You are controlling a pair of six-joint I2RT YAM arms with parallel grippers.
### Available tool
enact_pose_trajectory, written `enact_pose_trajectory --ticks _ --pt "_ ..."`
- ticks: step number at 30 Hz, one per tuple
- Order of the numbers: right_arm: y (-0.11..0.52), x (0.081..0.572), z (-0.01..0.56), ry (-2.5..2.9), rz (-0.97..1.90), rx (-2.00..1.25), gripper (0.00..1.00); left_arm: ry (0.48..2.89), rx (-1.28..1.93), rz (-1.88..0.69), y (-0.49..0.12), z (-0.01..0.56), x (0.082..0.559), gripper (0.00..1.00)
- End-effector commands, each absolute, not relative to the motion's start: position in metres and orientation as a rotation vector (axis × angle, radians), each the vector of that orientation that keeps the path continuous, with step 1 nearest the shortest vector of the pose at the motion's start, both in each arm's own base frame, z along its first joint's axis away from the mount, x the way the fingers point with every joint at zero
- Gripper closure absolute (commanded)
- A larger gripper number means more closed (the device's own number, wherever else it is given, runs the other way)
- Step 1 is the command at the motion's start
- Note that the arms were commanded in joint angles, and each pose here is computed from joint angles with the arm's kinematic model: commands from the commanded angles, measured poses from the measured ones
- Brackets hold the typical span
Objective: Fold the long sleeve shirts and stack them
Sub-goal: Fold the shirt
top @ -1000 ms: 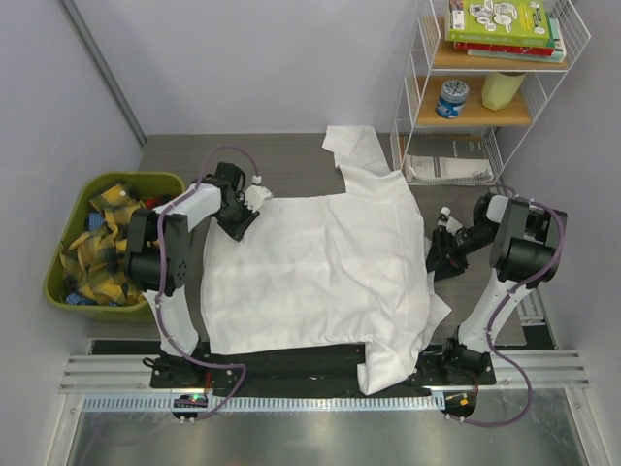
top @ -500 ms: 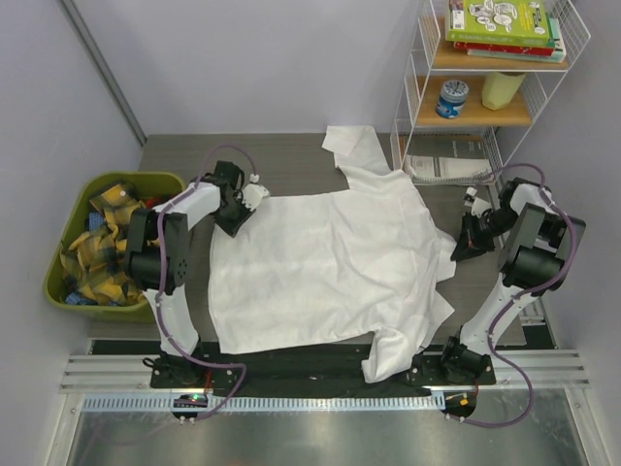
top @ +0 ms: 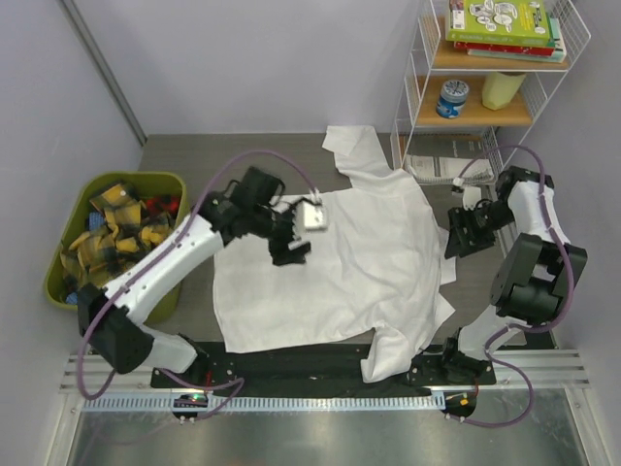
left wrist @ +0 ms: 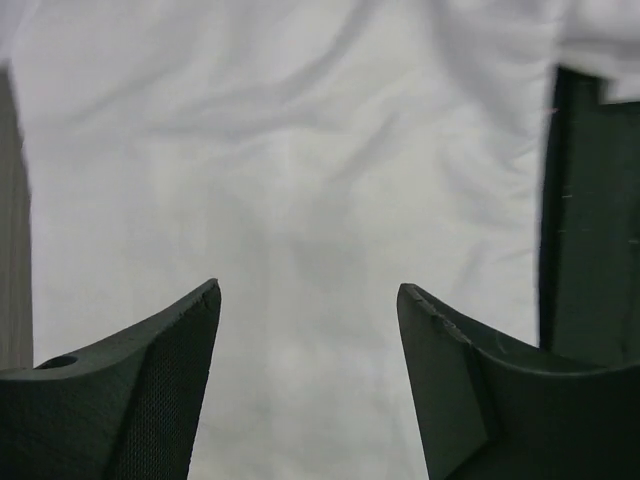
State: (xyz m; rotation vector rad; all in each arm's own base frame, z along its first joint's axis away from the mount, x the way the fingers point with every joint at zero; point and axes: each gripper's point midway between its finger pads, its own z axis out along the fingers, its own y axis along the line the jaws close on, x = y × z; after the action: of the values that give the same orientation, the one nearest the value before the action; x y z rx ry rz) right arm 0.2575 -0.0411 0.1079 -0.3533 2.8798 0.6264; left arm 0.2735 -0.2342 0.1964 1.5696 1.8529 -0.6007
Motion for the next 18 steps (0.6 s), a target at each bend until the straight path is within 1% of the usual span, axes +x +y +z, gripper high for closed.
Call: enact_pose_trajectory --ticks 1,2,3,4,5,6,7,11,12,13,14,17,18 --pt "0.012 0.235 0.102 2.877 0.857 -0.542 0.46 1.448 2.036 -0.851 -0.311 0.194 0.136 0.28" --pt "0.02 0.237 0.097 2.874 0.863 -0.573 0.47 1.385 2.089 -0.85 -0.326 0.197 0.125 0.28" --pt "0.023 0.236 0.093 2.886 0.876 -0.564 0.49 1.348 2.165 -0.853 -0.338 0.184 0.117 0.27" --pt "0.025 0.237 0.09 2.889 0.884 -0.568 0.49 1.253 2.251 -0.858 -0.353 0.178 0.096 0.27" --pt "0.026 0.238 0.085 2.897 0.893 -0.568 0.5 1.179 2.27 -0.843 -0.368 0.185 0.093 0.27" --pt "0.028 0.238 0.082 2.906 0.905 -0.573 0.51 1.151 2.329 -0.843 -0.381 0.17 0.089 0.28" --pt "0.028 0.238 0.079 2.915 0.912 -0.562 0.52 1.062 2.368 -0.848 -0.394 0.17 0.078 0.28" --pt "0.026 0.242 0.06 2.947 0.895 -0.552 0.55 0.994 2.395 -0.843 -0.448 0.155 0.075 0.34" --pt "0.024 0.241 0.053 2.97 0.889 -0.546 0.55 0.962 2.38 -0.845 -0.462 0.16 0.074 0.36" --pt "0.023 0.242 0.05 2.976 0.882 -0.548 0.56 0.972 2.395 -0.851 -0.471 0.145 0.073 0.37" --pt "0.021 0.247 0.046 2.972 0.86 -0.538 0.56 0.96 2.373 -0.844 -0.482 0.144 0.075 0.37" --pt "0.019 0.251 0.038 2.984 0.844 -0.519 0.56 0.965 2.397 -0.848 -0.496 0.125 0.072 0.39" --pt "0.019 0.251 0.034 2.994 0.849 -0.509 0.56 0.96 2.413 -0.848 -0.497 0.118 0.069 0.41"
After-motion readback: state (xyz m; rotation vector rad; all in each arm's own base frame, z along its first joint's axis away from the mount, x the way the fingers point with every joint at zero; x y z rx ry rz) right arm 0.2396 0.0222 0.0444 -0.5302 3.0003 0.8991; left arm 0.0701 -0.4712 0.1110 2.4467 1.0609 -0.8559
